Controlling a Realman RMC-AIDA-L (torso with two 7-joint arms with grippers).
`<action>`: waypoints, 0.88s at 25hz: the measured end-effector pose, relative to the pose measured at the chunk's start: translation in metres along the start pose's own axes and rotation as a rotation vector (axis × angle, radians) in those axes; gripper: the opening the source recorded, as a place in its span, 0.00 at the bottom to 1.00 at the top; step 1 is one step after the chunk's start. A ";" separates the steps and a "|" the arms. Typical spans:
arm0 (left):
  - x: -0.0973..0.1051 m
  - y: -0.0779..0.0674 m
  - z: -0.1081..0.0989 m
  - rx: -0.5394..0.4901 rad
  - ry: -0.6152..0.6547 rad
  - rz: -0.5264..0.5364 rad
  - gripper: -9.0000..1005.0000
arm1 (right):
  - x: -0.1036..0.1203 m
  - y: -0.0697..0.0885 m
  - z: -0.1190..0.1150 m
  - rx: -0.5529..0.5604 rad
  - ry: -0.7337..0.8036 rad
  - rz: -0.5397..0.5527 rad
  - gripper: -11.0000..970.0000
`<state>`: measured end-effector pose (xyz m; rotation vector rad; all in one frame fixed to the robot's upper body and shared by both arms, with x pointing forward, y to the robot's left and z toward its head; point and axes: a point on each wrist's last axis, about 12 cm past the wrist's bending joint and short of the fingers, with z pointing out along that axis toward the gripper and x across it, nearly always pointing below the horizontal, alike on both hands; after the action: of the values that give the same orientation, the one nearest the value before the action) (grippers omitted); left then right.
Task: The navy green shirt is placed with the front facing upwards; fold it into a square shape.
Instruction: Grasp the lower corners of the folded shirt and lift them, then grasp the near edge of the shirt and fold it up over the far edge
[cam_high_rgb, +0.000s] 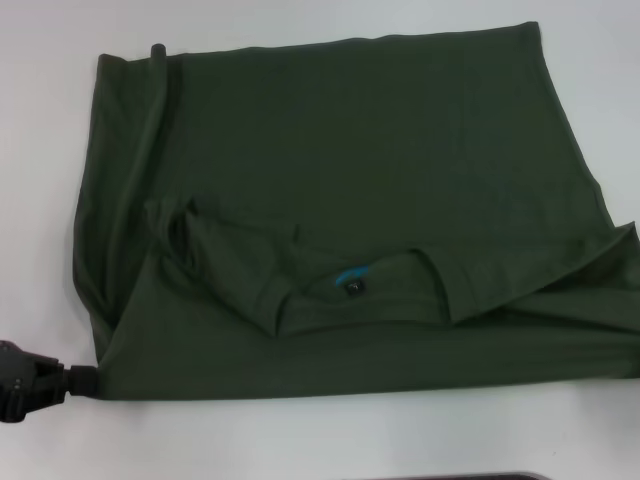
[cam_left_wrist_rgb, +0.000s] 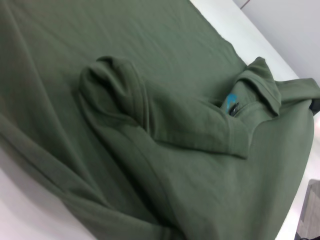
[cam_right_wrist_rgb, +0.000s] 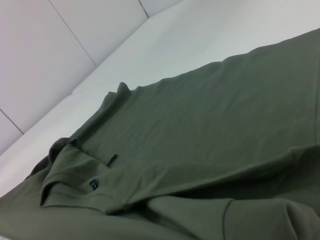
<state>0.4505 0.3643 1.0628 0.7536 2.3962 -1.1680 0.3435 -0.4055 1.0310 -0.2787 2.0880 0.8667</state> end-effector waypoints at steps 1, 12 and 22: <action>0.001 0.000 0.000 0.000 0.003 -0.003 0.01 | 0.000 0.000 0.000 -0.001 0.001 0.002 0.08; -0.011 0.001 0.001 0.008 0.003 0.022 0.01 | -0.004 0.001 0.002 -0.024 -0.004 -0.009 0.08; -0.035 0.002 -0.014 0.003 -0.041 0.079 0.01 | -0.050 -0.005 0.016 -0.090 -0.031 -0.088 0.08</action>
<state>0.4783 0.3663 1.0886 0.8100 2.3098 -1.1449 0.3869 -0.4033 1.0604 -0.3991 1.9963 0.9076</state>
